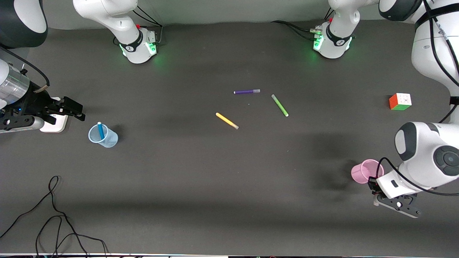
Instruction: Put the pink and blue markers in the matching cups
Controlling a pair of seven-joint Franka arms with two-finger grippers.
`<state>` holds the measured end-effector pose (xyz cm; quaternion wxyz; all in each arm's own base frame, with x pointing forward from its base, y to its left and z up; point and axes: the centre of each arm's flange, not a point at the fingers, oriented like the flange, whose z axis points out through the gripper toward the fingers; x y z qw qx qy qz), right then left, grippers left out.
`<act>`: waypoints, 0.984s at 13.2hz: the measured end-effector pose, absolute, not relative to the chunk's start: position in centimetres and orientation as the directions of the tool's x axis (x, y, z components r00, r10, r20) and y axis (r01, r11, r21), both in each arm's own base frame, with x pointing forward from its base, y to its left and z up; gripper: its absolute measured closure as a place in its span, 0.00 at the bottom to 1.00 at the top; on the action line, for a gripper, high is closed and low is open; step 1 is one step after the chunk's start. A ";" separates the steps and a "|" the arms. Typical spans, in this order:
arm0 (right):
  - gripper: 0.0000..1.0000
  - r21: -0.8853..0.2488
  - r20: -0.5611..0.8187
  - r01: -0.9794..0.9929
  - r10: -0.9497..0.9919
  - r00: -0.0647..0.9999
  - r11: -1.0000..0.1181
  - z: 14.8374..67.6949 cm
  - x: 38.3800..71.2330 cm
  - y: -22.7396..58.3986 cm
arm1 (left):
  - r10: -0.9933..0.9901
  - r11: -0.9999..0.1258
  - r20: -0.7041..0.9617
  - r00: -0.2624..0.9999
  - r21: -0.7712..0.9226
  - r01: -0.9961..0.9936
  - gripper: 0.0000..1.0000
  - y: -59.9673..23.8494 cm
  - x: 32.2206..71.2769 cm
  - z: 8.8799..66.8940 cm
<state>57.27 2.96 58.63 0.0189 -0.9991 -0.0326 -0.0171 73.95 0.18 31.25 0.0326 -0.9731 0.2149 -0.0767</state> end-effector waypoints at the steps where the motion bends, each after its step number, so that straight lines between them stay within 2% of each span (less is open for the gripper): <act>1: 0.00 -0.037 0.034 0.066 0.065 0.997 -0.997 58.6 57.3 3.0 | -0.427 -0.904 0.141 0.893 -0.098 -0.417 0.83 0.0 73.3 31.0; 8: 0.00 -0.037 0.034 0.066 0.065 0.997 -0.997 58.3 57.3 3.0 | -0.424 -0.905 0.122 0.897 -0.099 -0.415 0.82 0.6 71.3 31.4; 11: 0.00 -0.037 0.042 0.067 0.065 0.997 -0.997 58.4 57.4 3.0 | -0.424 -0.905 0.122 0.898 -0.097 -0.414 0.56 0.6 71.2 31.4; 13: 0.00 -0.037 0.045 0.068 0.066 0.997 -0.997 58.4 57.4 3.1 | -0.424 -0.905 0.124 0.897 -0.101 -0.414 0.32 0.6 71.2 32.1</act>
